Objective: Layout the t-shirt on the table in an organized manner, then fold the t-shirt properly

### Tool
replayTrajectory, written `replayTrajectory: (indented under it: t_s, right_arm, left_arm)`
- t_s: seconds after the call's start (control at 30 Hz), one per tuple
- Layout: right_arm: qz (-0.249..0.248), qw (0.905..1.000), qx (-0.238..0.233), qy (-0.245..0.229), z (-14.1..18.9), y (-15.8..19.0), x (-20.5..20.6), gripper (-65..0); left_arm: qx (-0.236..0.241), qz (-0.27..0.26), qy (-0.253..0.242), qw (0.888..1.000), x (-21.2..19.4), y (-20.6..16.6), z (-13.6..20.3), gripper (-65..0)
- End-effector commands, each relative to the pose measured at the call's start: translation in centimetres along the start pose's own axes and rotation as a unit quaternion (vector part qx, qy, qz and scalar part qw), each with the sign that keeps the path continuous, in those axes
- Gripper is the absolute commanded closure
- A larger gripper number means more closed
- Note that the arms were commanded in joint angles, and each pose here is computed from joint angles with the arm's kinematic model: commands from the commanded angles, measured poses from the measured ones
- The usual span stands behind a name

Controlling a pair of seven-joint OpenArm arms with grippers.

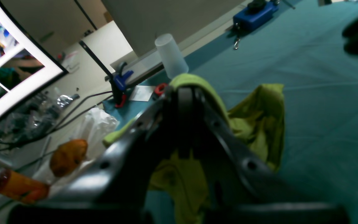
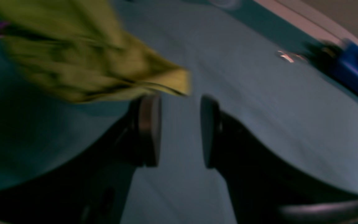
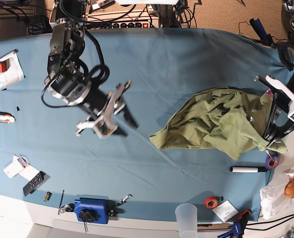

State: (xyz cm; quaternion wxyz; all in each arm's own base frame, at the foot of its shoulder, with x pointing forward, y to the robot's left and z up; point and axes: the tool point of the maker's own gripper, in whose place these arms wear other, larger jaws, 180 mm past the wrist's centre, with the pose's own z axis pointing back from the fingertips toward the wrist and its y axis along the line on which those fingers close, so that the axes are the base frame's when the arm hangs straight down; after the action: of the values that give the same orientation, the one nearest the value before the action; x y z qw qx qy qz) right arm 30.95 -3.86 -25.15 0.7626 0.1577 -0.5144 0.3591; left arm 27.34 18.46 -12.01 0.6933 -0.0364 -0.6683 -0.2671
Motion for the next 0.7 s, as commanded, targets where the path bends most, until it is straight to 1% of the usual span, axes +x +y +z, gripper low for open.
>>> replayTrajectory:
  t_s: [0.0, 0.07, 0.17, 0.23, 0.33, 0.43, 0.5, 0.53, 0.6, 0.67]
  right_arm:
    - [-0.001, 0.9995, 0.004, -0.033, 0.2, 0.1, 1.6, -21.5]
    - [-0.003, 0.9996, 0.005, -0.029, 0.2, 0.2, 1.4, -21.5]
    - [-0.004, 0.9996, 0.005, -0.027, 0.2, 0.2, 1.3, -21.5]
    - [-0.004, 0.9996, 0.005, -0.026, 0.2, 0.2, 1.3, -21.5]
    - [-0.004, 0.9998, 0.005, -0.020, 0.2, 0.2, 1.0, -21.5]
    - [-0.004, 0.9998, 0.005, -0.020, 0.2, 0.2, 1.0, -21.5]
    - [-0.004, 0.9998, 0.005, -0.020, 0.2, 0.2, 1.0, -21.5]
    - [-0.004, 0.9998, 0.005, -0.020, 0.2, 0.2, 1.1, -21.5]
    - [-0.004, 0.9998, 0.005, -0.021, 0.2, 0.2, 1.1, -21.5]
    - [-0.003, 0.9998, 0.005, -0.021, 0.2, 0.2, 1.1, -21.5]
  left_arm:
    - [0.002, -0.004, -0.028, 1.000, 1.4, 0.1, 0.1, 0.0]
    - [0.003, 0.005, -0.037, 0.999, 1.5, -0.1, 0.1, 0.0]
    - [-0.002, 0.013, -0.040, 0.999, 1.3, -0.7, -0.2, 0.0]
    - [0.003, -0.006, -0.033, 0.999, 1.1, -0.7, -0.5, 0.0]
    - [0.033, -0.032, -0.029, 0.999, 1.0, 0.3, -0.7, 0.0]
    - [0.043, -0.007, -0.015, 0.999, -0.7, 1.9, -1.2, 0.0]
    - [0.040, 0.029, -0.018, 0.999, -1.5, 2.6, -1.6, 0.0]
    - [0.032, 0.044, -0.022, 0.998, -1.8, 2.6, -1.8, 0.0]
    - [0.010, 0.057, -0.027, 0.998, -2.2, 2.0, -2.4, 0.0]
    - [-0.012, 0.071, -0.030, 0.997, -2.4, 0.6, -3.1, 0.0]
